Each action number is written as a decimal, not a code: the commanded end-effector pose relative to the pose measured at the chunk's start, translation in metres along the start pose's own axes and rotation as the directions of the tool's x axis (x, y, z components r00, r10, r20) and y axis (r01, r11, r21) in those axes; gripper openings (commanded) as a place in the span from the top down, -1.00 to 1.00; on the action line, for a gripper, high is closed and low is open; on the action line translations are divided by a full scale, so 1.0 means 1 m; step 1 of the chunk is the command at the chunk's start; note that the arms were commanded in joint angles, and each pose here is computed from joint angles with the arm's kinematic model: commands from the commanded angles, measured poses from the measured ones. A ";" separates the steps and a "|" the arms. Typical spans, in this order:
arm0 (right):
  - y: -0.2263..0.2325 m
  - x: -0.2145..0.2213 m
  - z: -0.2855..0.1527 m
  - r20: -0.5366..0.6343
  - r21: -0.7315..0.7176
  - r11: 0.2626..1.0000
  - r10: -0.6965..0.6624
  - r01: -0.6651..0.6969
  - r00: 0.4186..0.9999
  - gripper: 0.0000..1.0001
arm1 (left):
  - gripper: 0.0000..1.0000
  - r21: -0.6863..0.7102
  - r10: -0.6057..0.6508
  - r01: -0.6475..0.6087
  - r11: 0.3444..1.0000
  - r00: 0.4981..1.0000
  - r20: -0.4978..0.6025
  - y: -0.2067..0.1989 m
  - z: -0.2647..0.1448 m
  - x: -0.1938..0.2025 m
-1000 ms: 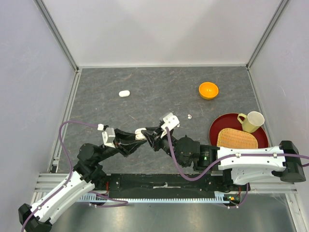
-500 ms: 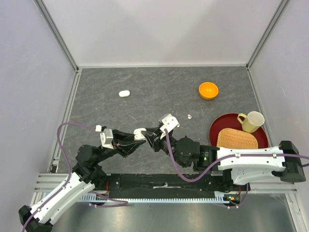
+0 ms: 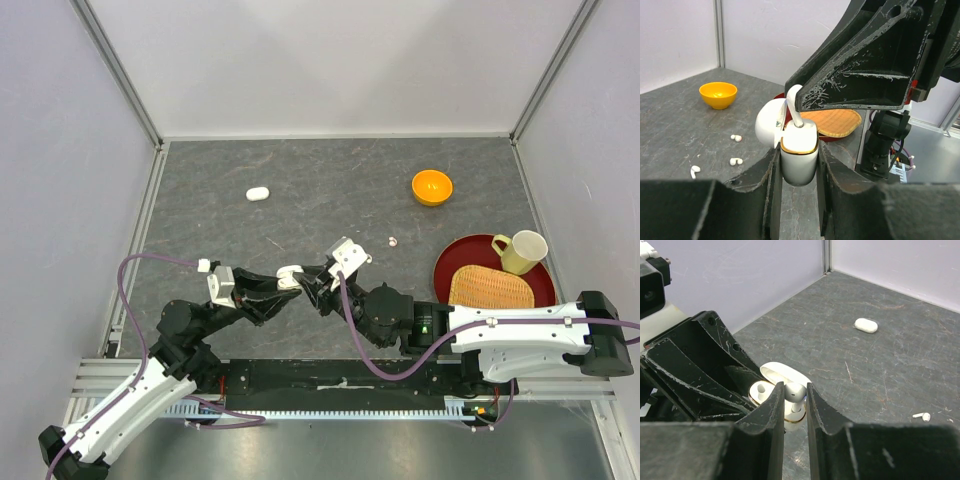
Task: Insert the wireless bluetooth earbuds into the charging case
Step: Place the earbud in the charging case.
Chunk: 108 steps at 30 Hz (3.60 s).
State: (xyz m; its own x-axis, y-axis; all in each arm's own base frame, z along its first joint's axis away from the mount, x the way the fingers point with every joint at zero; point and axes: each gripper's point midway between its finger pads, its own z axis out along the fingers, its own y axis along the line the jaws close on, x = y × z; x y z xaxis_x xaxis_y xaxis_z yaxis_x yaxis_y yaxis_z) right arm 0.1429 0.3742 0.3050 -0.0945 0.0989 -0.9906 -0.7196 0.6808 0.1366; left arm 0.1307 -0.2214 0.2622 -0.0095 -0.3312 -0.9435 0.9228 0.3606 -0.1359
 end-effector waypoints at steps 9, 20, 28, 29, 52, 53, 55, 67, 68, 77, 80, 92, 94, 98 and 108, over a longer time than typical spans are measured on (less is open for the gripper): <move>0.011 0.013 -0.004 -0.038 -0.042 0.998 -0.046 0.045 0.998 1.00 | 0.96 -0.081 0.056 -0.049 0.996 0.994 0.089 0.013 0.001 -0.023; 0.019 0.018 0.000 -0.067 -0.064 0.994 -0.094 0.090 0.993 1.00 | 0.95 -0.071 0.062 -0.056 0.996 0.994 0.091 0.011 0.001 -0.023; 0.026 0.024 0.003 -0.102 -0.086 0.990 -0.118 0.109 0.988 1.00 | 0.96 -0.087 0.078 -0.069 0.994 0.992 0.102 0.014 -0.001 -0.026; 0.026 0.024 0.003 -0.104 -0.084 0.991 -0.117 0.109 0.988 1.00 | 0.95 -0.089 0.078 -0.069 0.994 0.992 0.101 0.014 -0.001 -0.025; 0.012 -0.061 -0.005 -0.001 0.032 0.986 0.161 -0.161 0.987 -0.83 | 0.95 -0.106 0.102 -0.093 0.990 0.991 0.090 0.018 -0.003 -0.020; 0.006 -0.068 -0.006 0.016 0.048 0.981 0.189 -0.190 0.982 -0.87 | 0.95 -0.106 0.105 -0.095 0.990 0.991 0.087 0.019 -0.003 -0.019; -0.011 -0.082 -0.009 0.050 0.071 0.963 0.257 -0.260 0.965 -0.93 | 0.95 -0.105 0.114 -0.105 0.989 0.989 0.088 0.018 -0.003 -0.020; -0.025 -0.049 0.000 -0.310 -0.049 0.763 0.602 -0.645 0.736 -0.92 | 0.96 -0.080 0.184 -0.176 0.981 0.977 0.109 0.013 0.000 -0.036; -0.021 -0.045 0.001 -0.334 -0.056 0.752 0.606 -0.657 0.722 -0.92 | 0.95 -0.076 0.185 -0.177 0.981 0.977 0.110 0.012 0.001 -0.036; 0.003 -0.005 0.008 -0.452 -0.060 0.629 0.675 -0.775 0.583 -0.88 | 0.95 -0.063 0.188 -0.182 0.981 0.975 0.117 0.010 0.002 -0.039; 0.004 0.003 0.010 -0.466 -0.046 0.618 0.682 -0.785 0.564 -0.87 | 0.96 -0.062 0.188 -0.181 0.981 0.975 0.122 0.009 0.002 -0.040; 0.008 0.010 0.020 -0.470 -0.044 0.586 0.703 -0.809 0.534 -0.49 | 0.95 -0.047 0.180 -0.175 0.983 0.976 0.124 0.006 0.002 -0.041; 0.011 0.010 0.020 -0.483 -0.052 0.580 0.698 -0.813 0.529 -0.40 | 0.95 -0.048 0.177 -0.172 0.984 0.977 0.120 0.006 0.002 -0.039; 0.014 0.014 0.020 -0.502 -0.055 0.574 0.692 -0.817 0.520 -0.38 | 0.95 -0.052 0.176 -0.171 0.984 0.977 0.120 0.008 0.002 -0.038; 0.022 0.013 0.020 -0.532 -0.092 0.574 0.662 -0.814 0.528 -0.04 | 0.95 -0.067 0.172 -0.165 0.984 0.979 0.111 0.012 0.004 -0.035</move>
State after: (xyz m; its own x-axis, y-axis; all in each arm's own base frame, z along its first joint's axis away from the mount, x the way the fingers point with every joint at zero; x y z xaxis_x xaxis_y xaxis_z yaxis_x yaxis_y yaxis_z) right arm 0.1455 0.3988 0.2825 -0.8975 0.1361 -0.4195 -0.3655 0.3029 0.8801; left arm 0.1445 -0.2120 0.2717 0.1190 -0.3313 -0.9360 0.8883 0.4566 -0.0487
